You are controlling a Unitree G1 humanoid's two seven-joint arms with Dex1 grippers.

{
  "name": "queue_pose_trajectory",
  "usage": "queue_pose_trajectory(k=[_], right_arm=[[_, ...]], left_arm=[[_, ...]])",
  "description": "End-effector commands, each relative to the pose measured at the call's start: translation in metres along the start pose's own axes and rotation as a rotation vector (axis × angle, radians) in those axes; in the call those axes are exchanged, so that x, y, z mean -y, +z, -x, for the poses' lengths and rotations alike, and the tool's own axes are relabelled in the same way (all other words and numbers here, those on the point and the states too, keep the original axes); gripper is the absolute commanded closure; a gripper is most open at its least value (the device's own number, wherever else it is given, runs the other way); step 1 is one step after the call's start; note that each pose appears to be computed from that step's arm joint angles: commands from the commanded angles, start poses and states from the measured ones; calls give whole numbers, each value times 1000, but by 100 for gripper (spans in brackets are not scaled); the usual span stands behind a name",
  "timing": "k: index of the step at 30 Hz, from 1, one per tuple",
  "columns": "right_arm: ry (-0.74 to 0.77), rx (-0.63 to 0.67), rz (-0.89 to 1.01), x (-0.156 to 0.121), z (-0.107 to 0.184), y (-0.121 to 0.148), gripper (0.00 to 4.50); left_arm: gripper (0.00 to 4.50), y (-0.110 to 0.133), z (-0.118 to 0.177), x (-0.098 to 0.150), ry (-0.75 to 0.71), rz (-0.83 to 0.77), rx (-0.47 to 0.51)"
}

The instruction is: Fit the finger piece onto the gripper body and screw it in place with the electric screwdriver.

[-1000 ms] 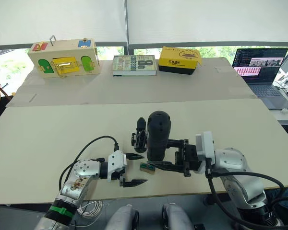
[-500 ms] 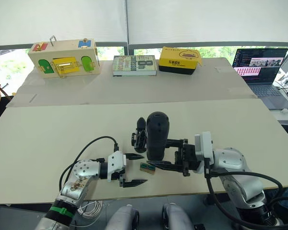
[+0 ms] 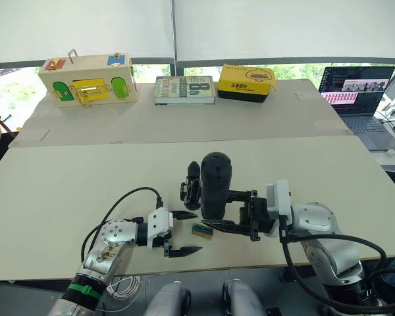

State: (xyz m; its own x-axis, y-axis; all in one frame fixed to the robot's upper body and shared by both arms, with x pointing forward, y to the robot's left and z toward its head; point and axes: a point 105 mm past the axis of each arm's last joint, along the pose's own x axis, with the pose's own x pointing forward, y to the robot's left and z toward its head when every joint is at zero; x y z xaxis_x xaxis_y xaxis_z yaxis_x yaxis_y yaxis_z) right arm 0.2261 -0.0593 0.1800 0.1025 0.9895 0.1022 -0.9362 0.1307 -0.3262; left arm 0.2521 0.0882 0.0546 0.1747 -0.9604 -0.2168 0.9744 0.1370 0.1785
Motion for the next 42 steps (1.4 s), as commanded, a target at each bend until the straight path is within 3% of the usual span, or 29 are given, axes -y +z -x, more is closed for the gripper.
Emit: queue_pose_trajectory(k=[1, 42], right_arm=[[20, 57, 58, -2, -3, 17, 258], [33, 77, 53, -7, -2, 20, 258]], left_arm=[[0, -21, -2, 12, -21, 76, -57], [0, -20, -1, 14, -24, 89, -63]])
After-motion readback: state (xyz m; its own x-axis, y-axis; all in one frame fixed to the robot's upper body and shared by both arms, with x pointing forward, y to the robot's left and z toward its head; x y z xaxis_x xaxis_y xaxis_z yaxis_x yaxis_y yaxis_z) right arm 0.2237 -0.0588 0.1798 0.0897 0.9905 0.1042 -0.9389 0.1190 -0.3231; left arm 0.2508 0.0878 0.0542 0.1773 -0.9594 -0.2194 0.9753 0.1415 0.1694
